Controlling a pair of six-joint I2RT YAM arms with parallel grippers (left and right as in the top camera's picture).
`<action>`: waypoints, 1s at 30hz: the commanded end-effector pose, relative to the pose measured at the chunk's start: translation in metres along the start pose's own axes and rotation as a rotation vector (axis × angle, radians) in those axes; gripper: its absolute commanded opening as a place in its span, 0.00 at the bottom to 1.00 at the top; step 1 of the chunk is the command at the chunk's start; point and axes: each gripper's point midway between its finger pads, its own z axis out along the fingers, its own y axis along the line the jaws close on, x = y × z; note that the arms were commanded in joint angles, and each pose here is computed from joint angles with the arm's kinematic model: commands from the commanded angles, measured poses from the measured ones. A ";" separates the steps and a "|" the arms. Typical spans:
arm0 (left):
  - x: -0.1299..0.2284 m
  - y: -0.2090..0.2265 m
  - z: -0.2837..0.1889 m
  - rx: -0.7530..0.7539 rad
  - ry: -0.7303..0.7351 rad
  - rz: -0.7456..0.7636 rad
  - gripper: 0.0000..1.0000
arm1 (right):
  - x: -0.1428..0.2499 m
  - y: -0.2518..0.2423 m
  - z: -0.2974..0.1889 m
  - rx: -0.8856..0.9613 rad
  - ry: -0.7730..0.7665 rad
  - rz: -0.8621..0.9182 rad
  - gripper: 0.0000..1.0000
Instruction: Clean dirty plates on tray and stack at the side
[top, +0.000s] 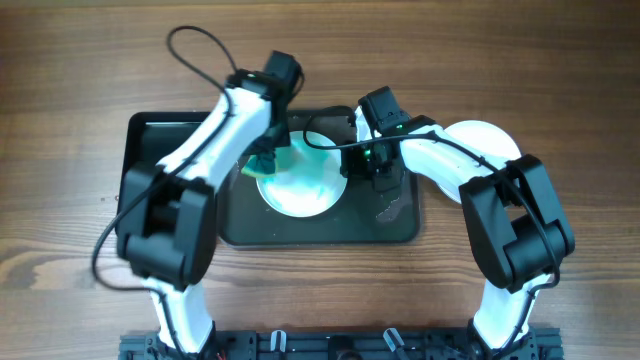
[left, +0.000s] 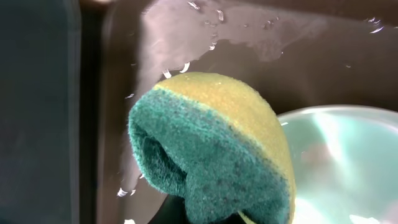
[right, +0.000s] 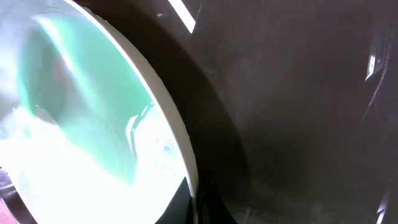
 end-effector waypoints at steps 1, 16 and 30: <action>-0.007 0.006 -0.043 0.148 -0.019 -0.087 0.04 | 0.014 -0.025 0.010 0.082 0.039 0.034 0.04; -0.022 0.007 -0.046 0.187 -0.065 -0.120 0.04 | -0.017 -0.040 -0.145 0.532 -0.364 -0.073 0.04; -0.023 0.006 -0.046 0.189 -0.068 -0.121 0.04 | -0.002 0.016 -0.239 1.006 -0.769 -0.330 0.04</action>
